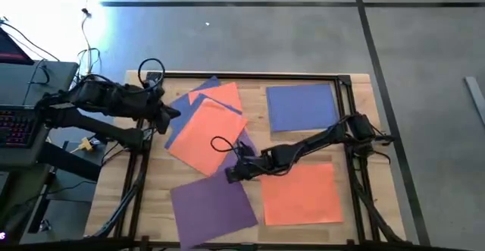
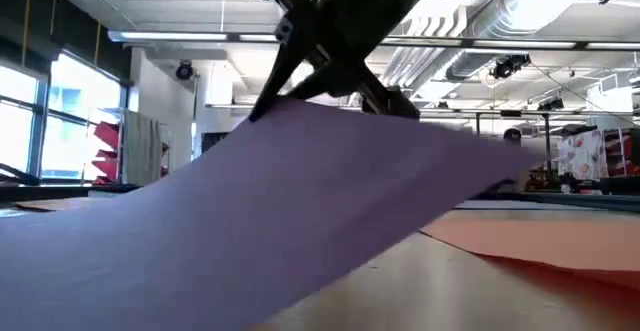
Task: Organize paper
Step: Put the purple colored paper to the bottom left of the table
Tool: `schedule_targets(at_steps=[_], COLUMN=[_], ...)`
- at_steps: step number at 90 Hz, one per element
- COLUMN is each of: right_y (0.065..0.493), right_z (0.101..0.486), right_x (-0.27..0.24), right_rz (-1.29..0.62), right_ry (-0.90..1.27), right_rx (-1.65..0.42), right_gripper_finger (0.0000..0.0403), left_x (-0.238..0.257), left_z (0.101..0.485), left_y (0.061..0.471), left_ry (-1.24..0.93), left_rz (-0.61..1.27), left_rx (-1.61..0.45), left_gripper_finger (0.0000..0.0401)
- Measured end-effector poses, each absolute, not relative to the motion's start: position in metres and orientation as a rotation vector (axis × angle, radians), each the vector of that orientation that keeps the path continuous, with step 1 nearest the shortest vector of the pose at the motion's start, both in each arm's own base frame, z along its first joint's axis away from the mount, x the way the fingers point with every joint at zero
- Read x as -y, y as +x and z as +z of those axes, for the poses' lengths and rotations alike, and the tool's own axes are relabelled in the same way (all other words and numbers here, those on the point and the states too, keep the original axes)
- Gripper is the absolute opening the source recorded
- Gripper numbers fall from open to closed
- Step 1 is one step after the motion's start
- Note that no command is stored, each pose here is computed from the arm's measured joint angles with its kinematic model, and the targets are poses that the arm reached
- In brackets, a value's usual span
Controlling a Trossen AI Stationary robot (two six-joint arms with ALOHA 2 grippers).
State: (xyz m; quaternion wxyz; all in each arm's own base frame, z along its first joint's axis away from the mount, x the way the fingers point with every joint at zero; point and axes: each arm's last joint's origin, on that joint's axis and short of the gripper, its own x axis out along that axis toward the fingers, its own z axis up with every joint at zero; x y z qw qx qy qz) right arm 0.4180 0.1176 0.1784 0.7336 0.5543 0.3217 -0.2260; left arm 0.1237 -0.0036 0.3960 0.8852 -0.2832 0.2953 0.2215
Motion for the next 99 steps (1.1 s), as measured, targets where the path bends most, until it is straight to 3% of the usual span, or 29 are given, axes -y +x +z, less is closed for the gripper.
schedule_targets(at_steps=[15, 41, 58, 73, 99], right_y=[0.418, 0.418, 0.432, 0.455, 0.478], right_z=[0.178, 0.168, 0.14, 0.142, 0.127], right_x=[-0.118, -0.13, -0.135, -0.142, -0.148], right_rz=[-0.542, -0.46, -0.509, -0.497, -0.5], right_ry=[1.276, 1.247, 1.346, 1.37, 1.329], right_rx=[-0.68, -0.773, -0.754, -0.693, -0.783], right_gripper_finger=[0.0, 0.0, 0.0, 0.0, 0.0], left_x=[0.009, 0.019, 0.024, 0.026, 0.029], left_z=[0.392, 0.386, 0.386, 0.386, 0.386], left_y=[0.119, 0.117, 0.116, 0.116, 0.115], left_ry=[-0.537, -0.46, -0.42, -0.373, -0.356], left_rz=[0.427, 0.361, 0.312, 0.274, 0.251], left_rx=[-0.689, -0.76, -0.773, -0.783, -0.789], left_gripper_finger=[0.0, 0.0, 0.0, 0.0, 0.0])
